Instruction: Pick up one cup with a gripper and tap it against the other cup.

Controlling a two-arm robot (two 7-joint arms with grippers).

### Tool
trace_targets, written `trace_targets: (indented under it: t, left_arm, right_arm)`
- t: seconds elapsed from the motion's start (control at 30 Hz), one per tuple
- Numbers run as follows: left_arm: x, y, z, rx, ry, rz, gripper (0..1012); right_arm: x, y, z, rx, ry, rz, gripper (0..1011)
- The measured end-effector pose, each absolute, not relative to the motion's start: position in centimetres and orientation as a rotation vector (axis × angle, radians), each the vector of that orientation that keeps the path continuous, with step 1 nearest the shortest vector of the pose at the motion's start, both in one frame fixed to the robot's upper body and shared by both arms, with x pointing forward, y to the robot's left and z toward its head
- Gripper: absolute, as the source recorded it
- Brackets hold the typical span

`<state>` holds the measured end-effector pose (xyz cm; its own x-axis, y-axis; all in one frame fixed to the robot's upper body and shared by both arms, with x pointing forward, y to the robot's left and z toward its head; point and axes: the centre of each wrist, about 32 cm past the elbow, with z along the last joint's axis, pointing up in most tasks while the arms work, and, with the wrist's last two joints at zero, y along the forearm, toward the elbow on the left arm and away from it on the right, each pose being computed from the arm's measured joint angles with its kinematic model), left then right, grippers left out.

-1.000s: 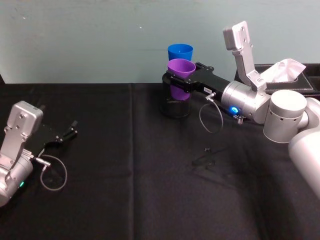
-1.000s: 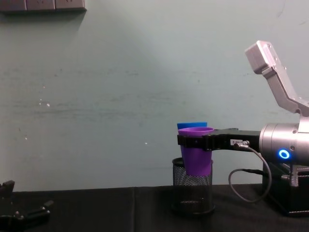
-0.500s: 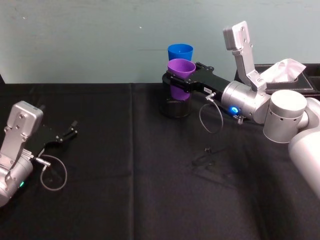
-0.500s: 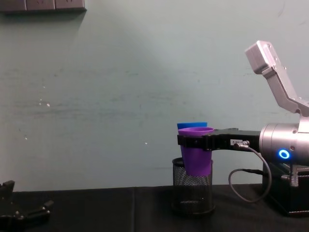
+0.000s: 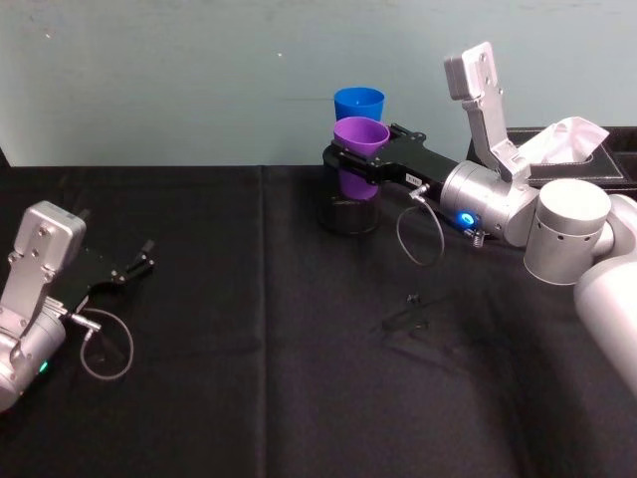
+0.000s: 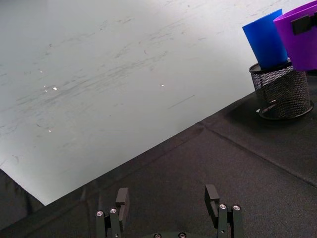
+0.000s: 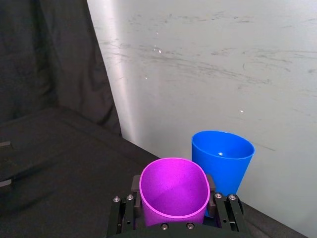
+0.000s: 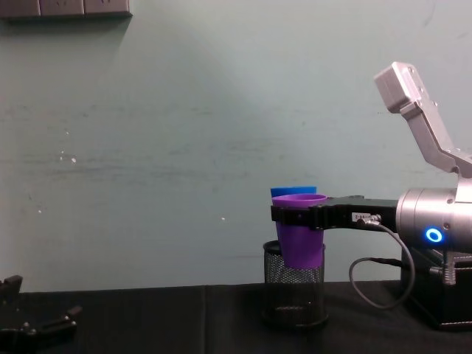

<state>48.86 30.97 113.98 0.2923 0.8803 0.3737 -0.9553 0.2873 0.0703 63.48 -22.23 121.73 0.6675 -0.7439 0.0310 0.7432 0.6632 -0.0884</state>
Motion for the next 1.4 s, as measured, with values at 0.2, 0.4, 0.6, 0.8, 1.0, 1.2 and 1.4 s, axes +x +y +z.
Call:
trace_targets:
  t: [0.2,0.4,0.6,0.8,1.0,1.2,1.4]
  left_arm:
    - [48.9,31.0,114.0,0.304,-0.285,1.248,1000]
    - [48.9,31.0,114.0,0.304,-0.285,1.248,1000]
    - [48.9,31.0,114.0,0.304,-0.285,1.248,1000]
    - [48.9,31.0,114.0,0.304,-0.285,1.248,1000]
    - [48.9,31.0,114.0,0.304,-0.285,1.248,1000]
    - [48.9,31.0,114.0,0.304,-0.285,1.248,1000]
    - [48.9,31.0,114.0,0.304,-0.285,1.248,1000]
  right_arm:
    - [63.5,-22.2,121.7,-0.096,0.008,-0.84,720]
    - [63.5,-22.2,121.7,-0.096,0.008,-0.84,720]
    - [63.5,-22.2,121.7,-0.096,0.008,-0.84,720]
    - [63.5,-22.2,121.7,-0.096,0.008,-0.84,720]
    - [62.9,-22.5,121.5,-0.098,0.003,-0.821,720]
    - [61.2,-22.9,121.5,-0.104,0.008,-0.797,720]
    - [59.3,-23.6,121.8,-0.101,0.009,-0.774,720]
